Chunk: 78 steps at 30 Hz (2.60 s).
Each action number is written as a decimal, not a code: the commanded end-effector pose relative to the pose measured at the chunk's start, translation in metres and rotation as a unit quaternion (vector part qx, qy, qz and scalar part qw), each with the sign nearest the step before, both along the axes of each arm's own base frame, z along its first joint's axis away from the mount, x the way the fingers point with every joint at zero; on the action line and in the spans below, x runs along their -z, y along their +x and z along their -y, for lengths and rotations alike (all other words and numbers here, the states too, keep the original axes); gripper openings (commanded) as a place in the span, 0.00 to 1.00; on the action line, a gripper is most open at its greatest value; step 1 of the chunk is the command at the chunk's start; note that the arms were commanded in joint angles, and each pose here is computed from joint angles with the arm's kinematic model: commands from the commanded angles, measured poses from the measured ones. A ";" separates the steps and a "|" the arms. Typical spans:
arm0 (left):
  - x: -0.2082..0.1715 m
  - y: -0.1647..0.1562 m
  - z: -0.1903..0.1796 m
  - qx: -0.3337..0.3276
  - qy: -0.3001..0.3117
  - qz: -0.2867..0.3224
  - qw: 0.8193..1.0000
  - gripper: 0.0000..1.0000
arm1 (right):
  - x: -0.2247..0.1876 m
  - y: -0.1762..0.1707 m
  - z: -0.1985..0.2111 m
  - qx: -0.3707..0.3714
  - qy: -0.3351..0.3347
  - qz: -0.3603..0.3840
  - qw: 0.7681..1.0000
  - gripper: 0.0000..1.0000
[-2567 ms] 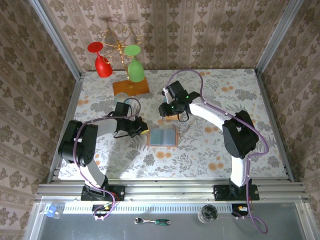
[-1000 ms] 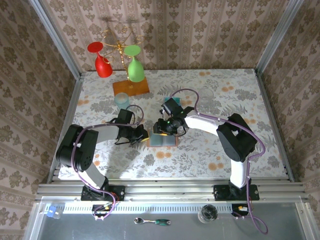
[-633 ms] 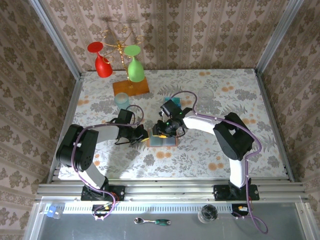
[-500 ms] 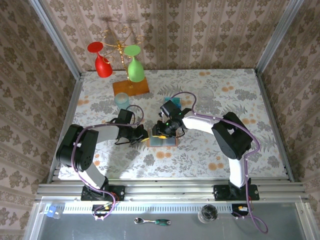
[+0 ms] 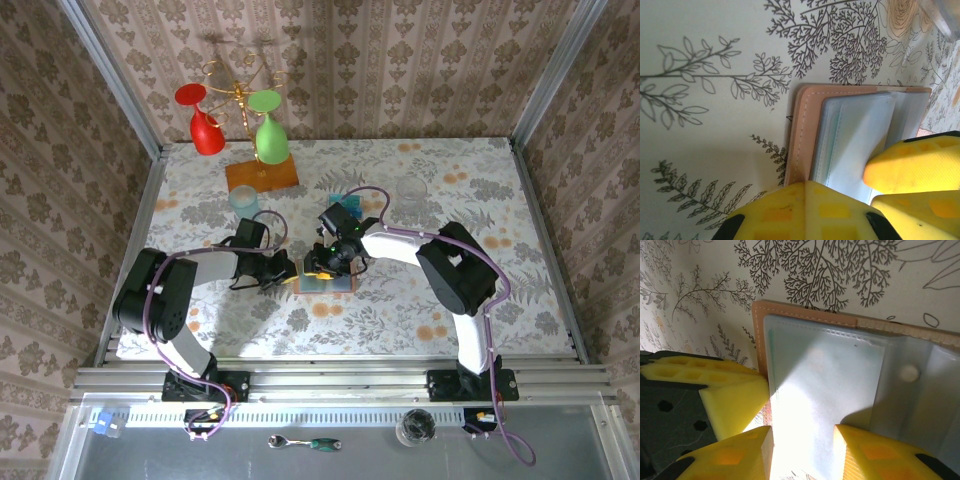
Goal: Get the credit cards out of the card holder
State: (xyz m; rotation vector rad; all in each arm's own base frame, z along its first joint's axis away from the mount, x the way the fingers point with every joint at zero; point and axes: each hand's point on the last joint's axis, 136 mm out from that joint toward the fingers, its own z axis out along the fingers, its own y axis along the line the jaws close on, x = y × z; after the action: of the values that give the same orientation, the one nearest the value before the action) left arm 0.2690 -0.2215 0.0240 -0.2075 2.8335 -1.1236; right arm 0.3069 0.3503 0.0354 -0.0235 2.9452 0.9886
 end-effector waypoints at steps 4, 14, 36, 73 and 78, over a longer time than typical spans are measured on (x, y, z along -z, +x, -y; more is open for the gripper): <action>0.007 -0.007 -0.005 0.008 0.005 -0.009 1.000 0.00 | -0.001 0.000 0.010 0.004 -0.038 0.005 0.999 0.37; 0.011 -0.007 -0.008 0.008 0.010 -0.013 1.000 0.00 | -0.005 0.000 0.018 0.005 -0.043 0.009 0.999 0.37; 0.014 0.002 -0.011 0.003 0.013 -0.014 1.000 0.00 | -0.004 0.004 0.023 0.022 0.017 -0.012 1.000 0.37; -0.015 0.011 0.032 0.001 -0.050 -0.004 0.999 0.21 | 0.016 0.002 0.030 0.027 0.071 -0.033 0.997 0.37; -0.012 0.010 0.031 0.001 -0.047 -0.009 0.999 0.23 | 0.016 0.001 0.030 0.028 0.071 -0.034 0.996 0.37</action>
State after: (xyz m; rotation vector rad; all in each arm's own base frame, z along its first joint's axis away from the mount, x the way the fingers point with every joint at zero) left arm 0.2835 -0.2509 0.0389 -0.2149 2.7866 -1.2313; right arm 0.3140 0.3272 0.0303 0.0584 2.8718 1.2411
